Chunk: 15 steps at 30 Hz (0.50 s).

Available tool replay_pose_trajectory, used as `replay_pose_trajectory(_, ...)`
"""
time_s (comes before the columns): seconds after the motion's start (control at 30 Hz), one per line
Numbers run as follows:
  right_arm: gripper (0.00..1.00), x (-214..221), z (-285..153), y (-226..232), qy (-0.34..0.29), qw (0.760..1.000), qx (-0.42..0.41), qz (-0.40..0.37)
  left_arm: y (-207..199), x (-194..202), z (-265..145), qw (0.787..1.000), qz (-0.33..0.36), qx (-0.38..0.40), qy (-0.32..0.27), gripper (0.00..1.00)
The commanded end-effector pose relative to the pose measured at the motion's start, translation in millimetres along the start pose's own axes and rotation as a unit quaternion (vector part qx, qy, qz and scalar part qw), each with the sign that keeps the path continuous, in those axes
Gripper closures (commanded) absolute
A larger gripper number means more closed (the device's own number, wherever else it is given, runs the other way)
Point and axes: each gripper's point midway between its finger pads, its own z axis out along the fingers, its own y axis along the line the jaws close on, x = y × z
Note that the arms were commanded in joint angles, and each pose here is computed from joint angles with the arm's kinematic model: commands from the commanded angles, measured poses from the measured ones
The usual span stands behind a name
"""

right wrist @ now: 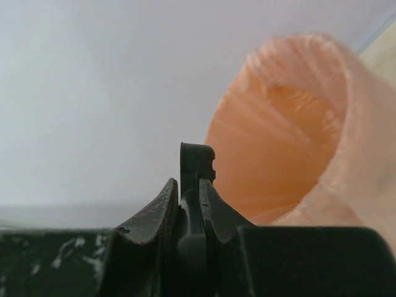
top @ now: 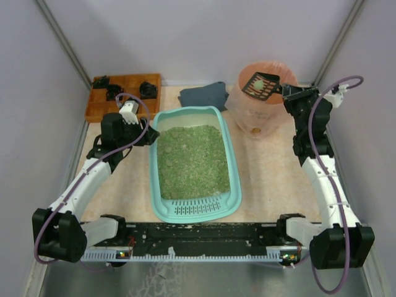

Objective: Clean the litter box

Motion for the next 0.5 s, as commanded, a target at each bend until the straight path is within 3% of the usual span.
replay_pose_trajectory(0.0, 1.0, -56.2, 0.6, 23.4, -0.111, 0.991, -0.004, -0.076, -4.1, -9.1, -3.9, 1.0, 0.004, 0.006, -0.015, 0.41)
replay_pose_trajectory(0.17, 1.0, -67.9, 13.7, 23.2, -0.14, 0.971, -0.006, -0.191, -3.3, -9.8, -4.9, 1.0, 0.004, 0.004, -0.017, 0.41)
replay_pose_trajectory(0.27, 1.0, -57.6, 25.5, 26.2, -0.115, 0.957, -0.028, -0.266, -3.4, -11.0, -5.4, 1.0, 0.004, 0.004, -0.018, 0.41)
replay_pose_trajectory(0.47, 1.0, -36.6, 40.5, 33.0, -0.073, 0.934, -0.078, -0.342, -1.6, -12.3, -6.0, 1.0, 0.003, 0.0, -0.019, 0.41)
